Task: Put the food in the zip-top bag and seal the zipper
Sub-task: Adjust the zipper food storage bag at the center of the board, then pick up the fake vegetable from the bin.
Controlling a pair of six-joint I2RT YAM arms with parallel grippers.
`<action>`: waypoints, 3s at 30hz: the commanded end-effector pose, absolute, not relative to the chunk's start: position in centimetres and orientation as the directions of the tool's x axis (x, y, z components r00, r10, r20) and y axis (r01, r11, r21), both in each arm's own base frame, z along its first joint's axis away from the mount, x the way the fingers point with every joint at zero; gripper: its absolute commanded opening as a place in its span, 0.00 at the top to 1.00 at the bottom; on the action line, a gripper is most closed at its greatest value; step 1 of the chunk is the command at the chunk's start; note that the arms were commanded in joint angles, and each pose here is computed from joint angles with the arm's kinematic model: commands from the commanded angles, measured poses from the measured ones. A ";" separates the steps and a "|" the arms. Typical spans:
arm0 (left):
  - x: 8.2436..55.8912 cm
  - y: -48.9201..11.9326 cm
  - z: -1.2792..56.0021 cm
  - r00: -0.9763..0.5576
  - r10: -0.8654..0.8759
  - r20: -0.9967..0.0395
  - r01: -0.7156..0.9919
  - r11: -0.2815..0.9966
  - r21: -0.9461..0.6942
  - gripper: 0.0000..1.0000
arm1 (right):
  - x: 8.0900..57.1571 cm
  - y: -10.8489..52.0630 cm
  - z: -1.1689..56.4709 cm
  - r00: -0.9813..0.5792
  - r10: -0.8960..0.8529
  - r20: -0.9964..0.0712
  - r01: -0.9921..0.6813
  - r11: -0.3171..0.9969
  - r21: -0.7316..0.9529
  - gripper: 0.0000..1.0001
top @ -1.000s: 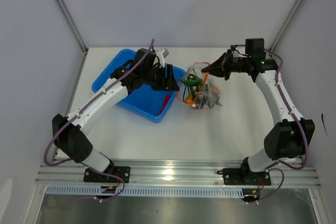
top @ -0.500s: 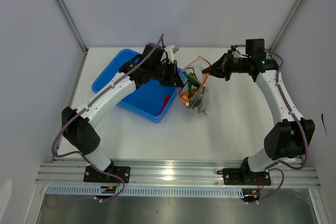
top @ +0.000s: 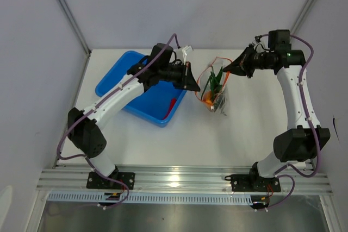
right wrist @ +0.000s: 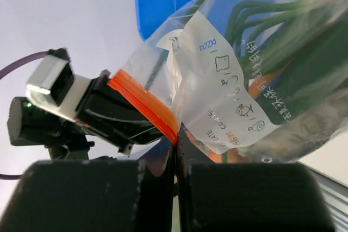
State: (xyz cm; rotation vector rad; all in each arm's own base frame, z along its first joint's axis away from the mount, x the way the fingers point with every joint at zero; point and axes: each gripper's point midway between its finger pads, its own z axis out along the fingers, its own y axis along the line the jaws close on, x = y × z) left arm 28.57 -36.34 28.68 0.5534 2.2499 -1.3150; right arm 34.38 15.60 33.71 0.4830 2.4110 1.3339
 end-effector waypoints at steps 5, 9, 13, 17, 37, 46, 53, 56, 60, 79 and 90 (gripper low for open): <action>29.2 -35.1 30.0 -0.660 0.080 -0.747 0.694 0.446 -0.565 0.81 | 33.1 14.5 31.0 -0.896 0.429 -0.113 0.161 0.552 0.818 1.00; 32.9 -31.2 28.8 -0.664 0.009 -0.748 0.594 0.614 -0.520 0.43 | 33.0 13.2 29.2 -0.890 0.452 -0.067 0.224 0.560 0.797 1.00; 35.8 -25.9 26.7 -0.683 -0.089 -0.725 0.397 0.788 -0.470 0.01 | 33.9 12.7 27.7 -0.886 0.462 -0.039 0.268 0.579 0.770 1.00; 36.5 -21.7 24.7 -0.681 -0.033 -0.731 0.310 0.892 -0.329 0.01 | 34.6 12.4 26.1 -0.882 0.471 0.001 0.312 0.583 0.750 1.00; 34.7 -21.3 11.1 -0.693 0.485 -0.533 0.676 0.693 -0.249 0.16 | 36.8 12.0 21.8 -0.867 0.473 0.156 0.439 0.578 0.688 1.00; 37.6 -26.3 10.2 -0.820 0.333 -0.466 0.541 0.716 -0.441 0.13 | 37.8 12.2 20.8 -0.850 0.483 0.208 0.484 0.562 0.671 1.00; 36.6 -27.4 7.7 -0.857 0.314 -0.408 0.481 0.773 -0.414 0.09 | 38.3 13.3 19.7 -0.839 0.478 0.260 0.521 0.567 0.638 1.00; 36.4 -26.9 6.0 -0.881 0.301 -0.364 0.437 0.813 -0.385 0.10 | 38.9 13.6 19.7 -0.837 0.480 0.264 0.526 0.570 0.631 1.00; 36.4 -26.3 4.6 -0.901 0.296 -0.317 0.402 0.843 -0.356 0.11 | 39.1 14.8 19.8 -0.848 0.463 0.258 0.512 0.591 0.624 1.00; 36.2 -22.4 1.1 -0.929 0.284 -0.239 0.329 0.927 -0.177 0.46 | 40.0 15.5 20.1 -0.862 0.446 0.241 0.485 0.588 0.648 1.00; 36.5 -22.0 2.0 -0.923 0.277 -0.268 0.327 0.931 -0.163 0.94 | 40.7 16.4 20.6 -0.874 0.425 0.237 0.459 0.560 0.690 1.00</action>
